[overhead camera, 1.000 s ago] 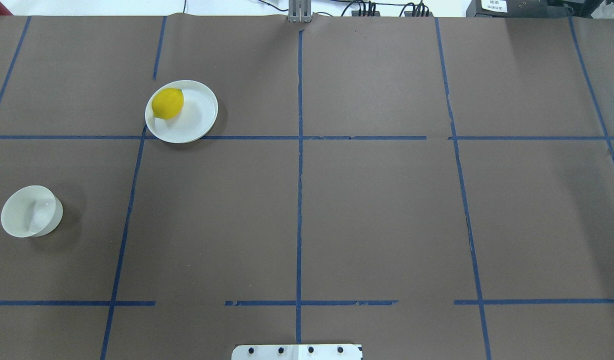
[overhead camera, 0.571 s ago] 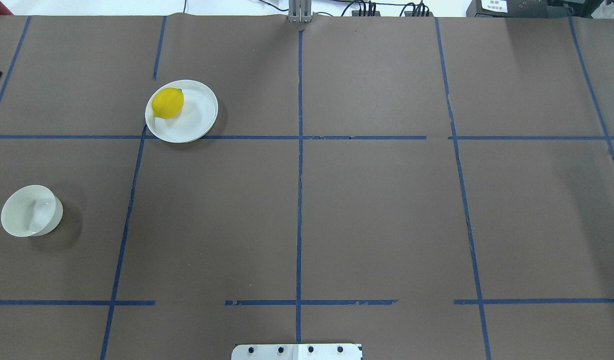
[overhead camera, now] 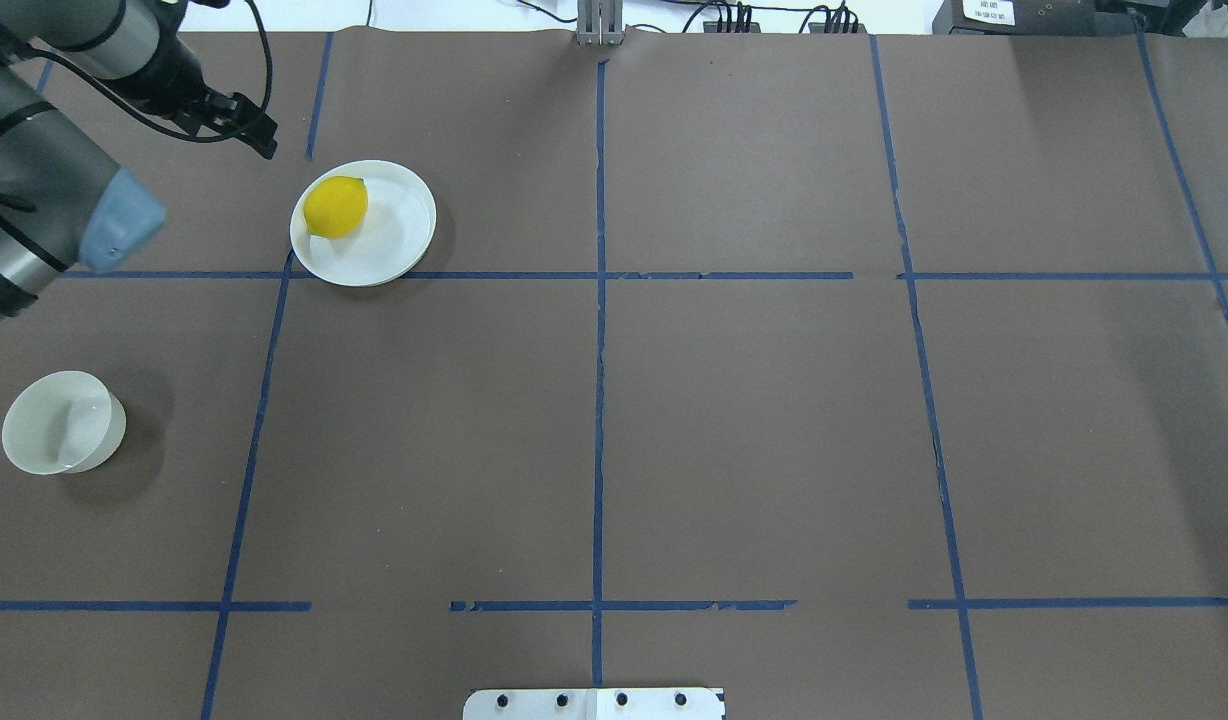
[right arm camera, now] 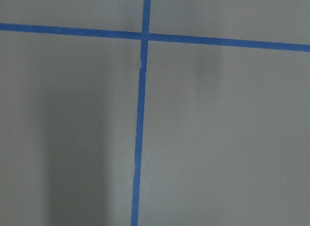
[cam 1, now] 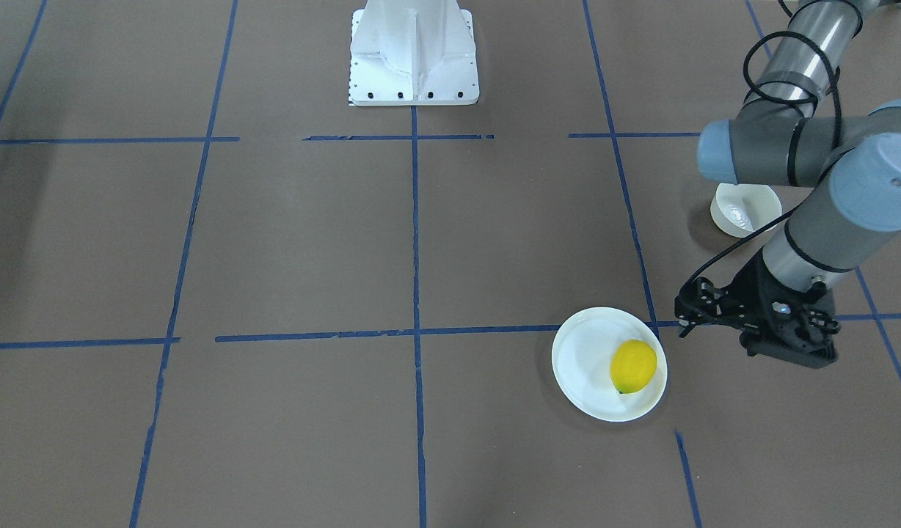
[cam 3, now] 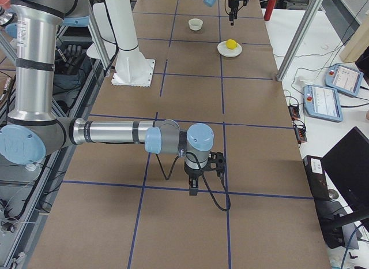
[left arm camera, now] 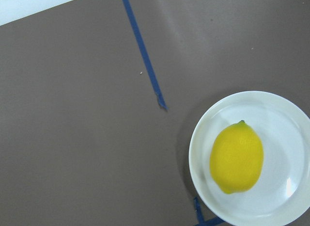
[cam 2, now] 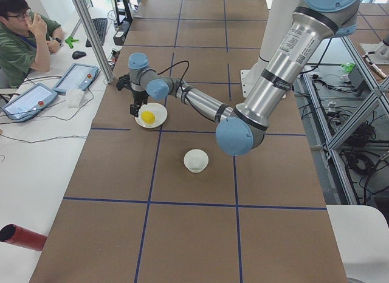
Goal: Move lemon from plate to bowl
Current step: 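Reach the left gripper down over the lemon on the white plate, then close the left gripper on the lemon and lift it off the plate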
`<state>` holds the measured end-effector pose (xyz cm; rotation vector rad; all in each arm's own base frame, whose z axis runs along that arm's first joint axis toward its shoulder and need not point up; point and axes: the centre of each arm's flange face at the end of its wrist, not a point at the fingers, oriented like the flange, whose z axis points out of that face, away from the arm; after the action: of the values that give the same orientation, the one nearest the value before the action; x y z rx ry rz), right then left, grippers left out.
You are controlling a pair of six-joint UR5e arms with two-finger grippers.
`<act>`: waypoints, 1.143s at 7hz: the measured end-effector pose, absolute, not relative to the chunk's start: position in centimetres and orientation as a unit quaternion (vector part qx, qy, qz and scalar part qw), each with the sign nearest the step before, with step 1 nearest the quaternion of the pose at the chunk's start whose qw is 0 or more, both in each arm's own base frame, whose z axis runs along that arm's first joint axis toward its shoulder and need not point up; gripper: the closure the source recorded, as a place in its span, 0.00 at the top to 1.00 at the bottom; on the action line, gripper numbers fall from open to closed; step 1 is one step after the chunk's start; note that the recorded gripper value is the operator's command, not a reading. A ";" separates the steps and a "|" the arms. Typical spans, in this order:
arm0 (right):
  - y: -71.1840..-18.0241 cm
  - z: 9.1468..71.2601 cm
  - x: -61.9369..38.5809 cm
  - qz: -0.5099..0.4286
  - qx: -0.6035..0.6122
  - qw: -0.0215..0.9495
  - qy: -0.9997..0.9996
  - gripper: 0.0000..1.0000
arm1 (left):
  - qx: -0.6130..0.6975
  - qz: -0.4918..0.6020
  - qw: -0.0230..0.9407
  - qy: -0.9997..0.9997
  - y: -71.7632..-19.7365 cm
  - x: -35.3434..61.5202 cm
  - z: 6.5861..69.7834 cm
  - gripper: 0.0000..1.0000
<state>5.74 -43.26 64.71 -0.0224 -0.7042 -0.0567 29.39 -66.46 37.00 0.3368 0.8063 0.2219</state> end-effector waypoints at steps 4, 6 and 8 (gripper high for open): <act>-43.3 64.7 5.7 -0.028 -0.011 0.938 -0.345 1.00 | 0.176 0.111 0.896 0.393 -67.6 37.9 38.5 1.00; -43.3 64.7 5.7 -0.028 -0.011 0.938 -0.345 1.00 | 0.168 0.117 0.896 0.393 -67.5 39.6 40.4 1.00; -43.3 64.7 5.7 -0.028 -0.011 0.938 -0.345 1.00 | 0.158 0.123 0.898 0.391 -66.9 41.1 41.5 0.72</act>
<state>5.74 -43.26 64.71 -0.0225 -0.7042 -0.0566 41.10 -66.88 41.46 0.3273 0.8099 0.2554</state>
